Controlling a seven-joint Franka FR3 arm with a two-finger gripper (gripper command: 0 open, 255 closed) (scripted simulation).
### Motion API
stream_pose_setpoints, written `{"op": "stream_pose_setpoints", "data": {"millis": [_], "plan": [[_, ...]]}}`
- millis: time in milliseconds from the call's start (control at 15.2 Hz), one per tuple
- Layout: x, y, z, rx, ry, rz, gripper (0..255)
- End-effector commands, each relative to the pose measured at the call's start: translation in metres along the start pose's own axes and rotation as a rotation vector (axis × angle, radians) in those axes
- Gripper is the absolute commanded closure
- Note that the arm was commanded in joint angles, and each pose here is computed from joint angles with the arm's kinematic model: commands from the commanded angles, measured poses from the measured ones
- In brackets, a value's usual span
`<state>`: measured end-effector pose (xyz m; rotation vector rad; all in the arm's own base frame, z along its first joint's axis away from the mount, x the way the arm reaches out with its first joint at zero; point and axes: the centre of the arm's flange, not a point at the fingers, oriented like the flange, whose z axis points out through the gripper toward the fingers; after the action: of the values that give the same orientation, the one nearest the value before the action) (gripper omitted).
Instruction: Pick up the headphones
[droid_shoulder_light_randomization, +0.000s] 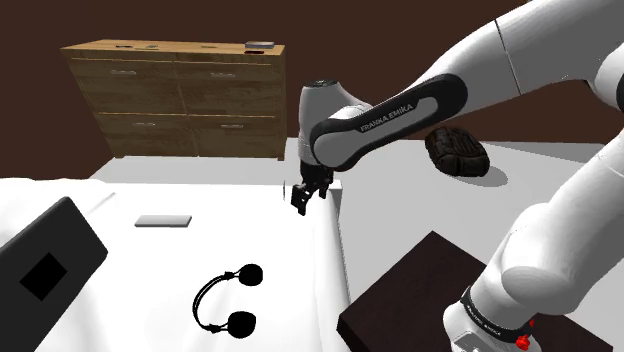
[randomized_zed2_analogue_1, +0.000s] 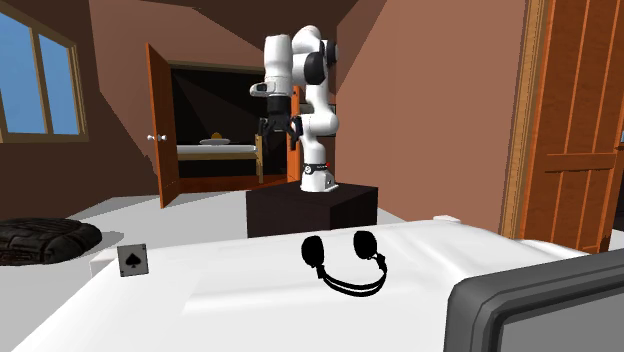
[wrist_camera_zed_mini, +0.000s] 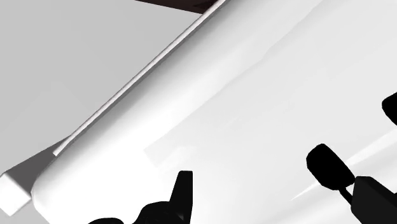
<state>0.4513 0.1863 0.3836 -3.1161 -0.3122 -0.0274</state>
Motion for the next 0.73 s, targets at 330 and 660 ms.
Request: {"op": "stream_pose_setpoints", "data": {"millis": [330, 660], "plan": [[0.042, -0.049, 0.067, 0.015, -0.026, -0.016, 0], [0.071, -0.084, 0.115, 0.024, -0.044, -0.028, 0]]}}
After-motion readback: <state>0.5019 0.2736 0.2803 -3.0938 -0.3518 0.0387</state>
